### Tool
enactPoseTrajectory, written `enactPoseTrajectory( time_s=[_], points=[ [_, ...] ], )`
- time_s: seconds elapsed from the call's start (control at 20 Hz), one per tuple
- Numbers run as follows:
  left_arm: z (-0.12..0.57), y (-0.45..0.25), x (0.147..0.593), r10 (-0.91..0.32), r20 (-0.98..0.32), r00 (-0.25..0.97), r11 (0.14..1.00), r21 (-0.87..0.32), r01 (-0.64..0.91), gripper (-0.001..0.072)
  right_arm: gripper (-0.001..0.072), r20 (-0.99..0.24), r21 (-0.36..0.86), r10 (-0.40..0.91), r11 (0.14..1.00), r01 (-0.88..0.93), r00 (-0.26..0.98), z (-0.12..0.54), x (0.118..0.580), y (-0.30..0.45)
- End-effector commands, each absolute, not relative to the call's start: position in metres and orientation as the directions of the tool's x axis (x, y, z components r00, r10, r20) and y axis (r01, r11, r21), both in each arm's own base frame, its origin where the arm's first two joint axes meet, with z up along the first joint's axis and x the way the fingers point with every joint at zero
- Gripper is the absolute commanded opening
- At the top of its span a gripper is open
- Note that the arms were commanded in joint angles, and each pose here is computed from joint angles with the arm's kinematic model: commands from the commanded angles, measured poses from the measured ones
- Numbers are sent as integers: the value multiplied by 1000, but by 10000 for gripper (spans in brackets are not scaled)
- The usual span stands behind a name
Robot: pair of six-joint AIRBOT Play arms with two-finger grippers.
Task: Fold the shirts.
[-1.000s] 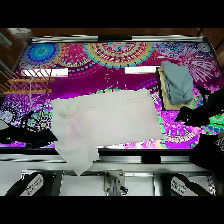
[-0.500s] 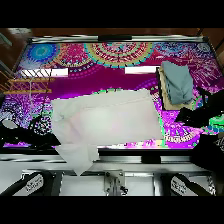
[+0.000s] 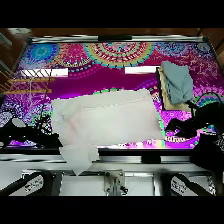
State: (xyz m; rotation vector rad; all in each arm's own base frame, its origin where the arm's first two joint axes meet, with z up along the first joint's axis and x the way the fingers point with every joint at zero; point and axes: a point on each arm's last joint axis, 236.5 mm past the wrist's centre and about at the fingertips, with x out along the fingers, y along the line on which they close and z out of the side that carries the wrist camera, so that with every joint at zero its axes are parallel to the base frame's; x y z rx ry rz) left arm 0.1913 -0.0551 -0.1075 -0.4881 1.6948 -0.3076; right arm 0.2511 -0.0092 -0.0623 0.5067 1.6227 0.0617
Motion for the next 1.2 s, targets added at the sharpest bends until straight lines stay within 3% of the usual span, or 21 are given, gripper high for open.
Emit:
enactPoseTrajectory(
  time_s=[0.0,0.05,0.2,0.35,0.4,0.5,0.55,0.6,0.7,0.8,0.9,0.95,1.05,1.15],
  points=[
    [-107,-58,195,-481,-868,-124,873,-459,-167,79,671,-921,365,389,881,301,-22,-81,251,5],
    [-107,-59,192,-484,-865,-133,871,-462,-166,33,671,-920,363,389,888,282,-40,-86,251,12],
    [-104,-62,185,-496,-853,-163,866,-472,-167,33,671,-919,358,381,913,198,-95,-105,252,27],
    [-101,-62,186,-496,-854,-158,867,-476,-151,32,667,-909,371,405,894,250,-98,-114,256,33],
    [-99,-61,189,-493,-858,-147,868,-475,-141,32,615,-908,369,406,891,264,-100,-115,255,34],
    [-92,-58,201,-485,-867,-114,873,-473,-120,32,366,-905,376,414,888,265,-101,-114,256,41],
    [-86,-56,210,-480,-873,-91,876,-470,-108,32,188,-906,378,410,895,236,-104,-113,257,45],
    [-78,-53,222,-471,-880,-57,881,-465,-90,32,84,-907,381,409,899,218,-104,-112,259,50],
    [-45,-48,259,-457,-887,66,888,-459,-33,30,82,-903,422,427,901,98,-39,-90,279,64],
    [24,-45,312,-446,-847,289,891,-449,61,30,82,-901,411,409,911,-18,143,-34,323,69],
    [149,-50,362,-441,-668,599,895,-376,239,30,82,-814,353,382,924,-150,437,72,376,66],
    [231,-53,371,-429,-519,739,901,-304,310,31,82,-719,296,361,932,-207,594,142,393,63],
    [392,-58,345,-381,-170,909,923,-134,362,32,82,-366,123,288,957,-261,885,316,397,51],
    [523,-61,281,-321,176,931,946,14,323,32,82,-5,12,237,971,-237,971,457,352,45]
  ],
)
